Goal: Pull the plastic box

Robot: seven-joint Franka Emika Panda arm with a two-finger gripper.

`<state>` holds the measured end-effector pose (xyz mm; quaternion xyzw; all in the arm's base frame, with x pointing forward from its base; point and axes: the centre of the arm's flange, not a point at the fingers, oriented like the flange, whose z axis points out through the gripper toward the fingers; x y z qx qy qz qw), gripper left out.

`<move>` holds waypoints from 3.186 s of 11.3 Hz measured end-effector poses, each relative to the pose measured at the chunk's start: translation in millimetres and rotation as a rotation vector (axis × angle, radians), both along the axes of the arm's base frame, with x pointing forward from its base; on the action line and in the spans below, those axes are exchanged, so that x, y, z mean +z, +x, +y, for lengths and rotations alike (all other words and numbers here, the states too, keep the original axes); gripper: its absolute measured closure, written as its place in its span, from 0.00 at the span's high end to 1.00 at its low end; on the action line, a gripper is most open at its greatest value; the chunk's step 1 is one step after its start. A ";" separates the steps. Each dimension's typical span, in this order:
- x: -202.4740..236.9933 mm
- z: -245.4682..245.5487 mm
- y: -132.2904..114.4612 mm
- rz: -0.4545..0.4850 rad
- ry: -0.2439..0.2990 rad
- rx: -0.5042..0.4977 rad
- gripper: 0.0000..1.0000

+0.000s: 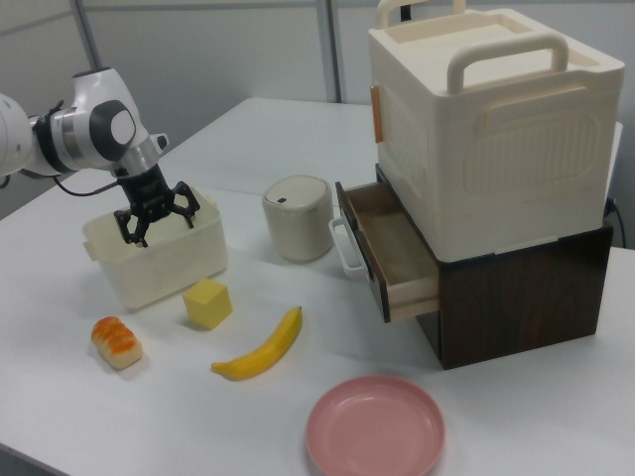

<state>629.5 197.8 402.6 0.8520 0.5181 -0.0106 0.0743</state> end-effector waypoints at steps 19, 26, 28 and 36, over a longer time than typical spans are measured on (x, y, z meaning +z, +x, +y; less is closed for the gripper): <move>10.9 -51.9 -11.6 0.062 -0.216 -0.070 1.00; 137.7 -114.7 -25.4 -0.167 0.016 -0.751 1.00; 167.0 -136.5 -37.6 -0.192 0.077 -0.934 1.00; 209.1 -161.3 -82.0 -0.127 0.058 -1.159 1.00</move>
